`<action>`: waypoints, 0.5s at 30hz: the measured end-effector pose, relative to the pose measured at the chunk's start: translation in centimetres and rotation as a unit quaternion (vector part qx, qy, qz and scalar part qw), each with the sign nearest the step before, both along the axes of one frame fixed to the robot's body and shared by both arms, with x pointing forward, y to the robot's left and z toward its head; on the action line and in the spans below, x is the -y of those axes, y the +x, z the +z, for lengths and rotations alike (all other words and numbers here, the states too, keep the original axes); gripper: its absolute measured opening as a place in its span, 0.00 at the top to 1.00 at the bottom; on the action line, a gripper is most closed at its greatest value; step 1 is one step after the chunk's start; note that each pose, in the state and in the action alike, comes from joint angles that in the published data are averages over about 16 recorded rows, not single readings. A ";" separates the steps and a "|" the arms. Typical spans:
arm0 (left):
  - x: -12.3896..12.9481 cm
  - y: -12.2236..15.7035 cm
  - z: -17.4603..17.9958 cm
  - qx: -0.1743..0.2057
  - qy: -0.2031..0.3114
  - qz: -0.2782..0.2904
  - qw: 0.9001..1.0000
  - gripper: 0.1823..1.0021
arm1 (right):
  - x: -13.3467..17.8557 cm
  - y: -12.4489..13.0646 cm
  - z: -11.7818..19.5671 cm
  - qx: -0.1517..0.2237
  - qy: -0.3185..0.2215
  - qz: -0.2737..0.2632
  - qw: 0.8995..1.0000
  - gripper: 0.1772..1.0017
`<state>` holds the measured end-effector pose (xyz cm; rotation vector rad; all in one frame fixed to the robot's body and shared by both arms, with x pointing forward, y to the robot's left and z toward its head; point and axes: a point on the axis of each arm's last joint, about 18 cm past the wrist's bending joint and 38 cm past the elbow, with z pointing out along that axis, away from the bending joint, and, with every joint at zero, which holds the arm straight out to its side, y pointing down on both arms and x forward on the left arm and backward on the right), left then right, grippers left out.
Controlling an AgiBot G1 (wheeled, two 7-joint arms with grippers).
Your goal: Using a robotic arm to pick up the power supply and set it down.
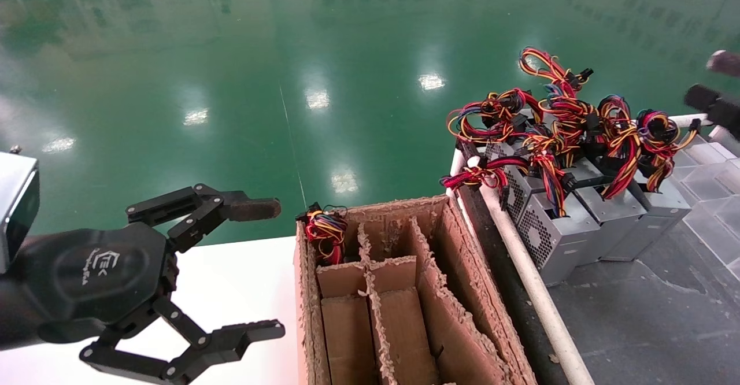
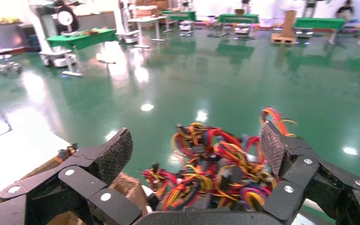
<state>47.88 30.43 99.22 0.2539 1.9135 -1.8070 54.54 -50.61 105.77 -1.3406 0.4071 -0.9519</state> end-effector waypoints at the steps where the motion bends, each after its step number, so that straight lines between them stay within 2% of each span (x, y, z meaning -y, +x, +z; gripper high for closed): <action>1: 0.0 0.0 0.0 0.000 0.000 0.000 1.000 0.00 | -0.4 0.1 0.0 0.001 -0.004 0.006 1.000 0.07; 9: 0.0 0.0 0.0 0.000 0.000 0.000 1.000 0.00 | -3.7 0.2 -0.5 0.006 -0.035 0.054 0.998 0.01; 15: 0.0 0.0 0.0 0.000 0.000 0.000 1.000 0.00 | -6.2 0.0 -1.1 0.010 -0.057 0.090 0.994 0.00</action>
